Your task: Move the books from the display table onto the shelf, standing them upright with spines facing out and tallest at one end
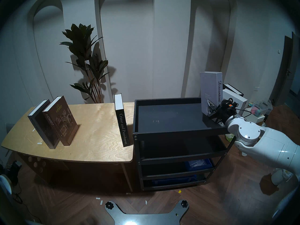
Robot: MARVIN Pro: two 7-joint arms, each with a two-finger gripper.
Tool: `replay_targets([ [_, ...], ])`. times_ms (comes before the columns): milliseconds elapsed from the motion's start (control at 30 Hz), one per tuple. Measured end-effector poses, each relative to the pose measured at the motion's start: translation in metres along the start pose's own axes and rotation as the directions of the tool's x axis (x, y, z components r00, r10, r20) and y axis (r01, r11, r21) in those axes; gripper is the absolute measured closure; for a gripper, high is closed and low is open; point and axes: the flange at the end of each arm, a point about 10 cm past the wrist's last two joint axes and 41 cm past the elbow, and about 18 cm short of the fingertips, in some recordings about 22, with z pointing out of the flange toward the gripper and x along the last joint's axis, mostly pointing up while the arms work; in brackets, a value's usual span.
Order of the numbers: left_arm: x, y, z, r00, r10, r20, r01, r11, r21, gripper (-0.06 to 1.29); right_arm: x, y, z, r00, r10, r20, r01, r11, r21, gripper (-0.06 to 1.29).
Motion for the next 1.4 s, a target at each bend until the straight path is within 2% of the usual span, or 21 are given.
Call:
replay_targets([
  [200,-0.001,0.000,-0.005,1.000,0.020,-0.010,-0.020,1.000,-0.020,-0.04,0.005,-0.011,-0.007,0.995,0.095,-0.018,-0.095,0.995,-0.003,0.71],
  [433,-0.003,-0.001,-0.009,0.999,0.043,-0.024,-0.044,0.998,-0.049,-0.04,0.026,0.003,-0.006,0.980,0.175,-0.093,-0.182,0.981,-0.066,0.71],
  [633,-0.004,-0.002,-0.013,0.997,0.067,-0.045,-0.071,0.994,-0.083,-0.04,0.037,0.015,-0.009,0.960,0.244,-0.140,-0.262,0.956,-0.131,0.71],
  [767,-0.004,-0.002,-0.015,0.995,0.081,-0.059,-0.087,0.991,-0.103,-0.04,0.036,0.018,-0.011,0.951,0.274,-0.144,-0.296,0.942,-0.160,0.71],
  [933,-0.007,-0.002,-0.017,0.988,0.120,-0.097,-0.134,0.979,-0.151,-0.04,0.028,0.024,-0.017,0.935,0.326,-0.138,-0.350,0.911,-0.218,0.71],
  [1200,-0.021,-0.006,-0.015,0.975,0.176,-0.138,-0.203,0.956,-0.213,-0.04,0.027,0.038,-0.017,0.927,0.345,-0.147,-0.373,0.889,-0.265,0.71],
  [1400,-0.031,-0.012,-0.012,0.963,0.212,-0.165,-0.248,0.936,-0.249,-0.04,0.038,0.047,-0.012,0.929,0.332,-0.165,-0.366,0.895,-0.255,0.71],
])
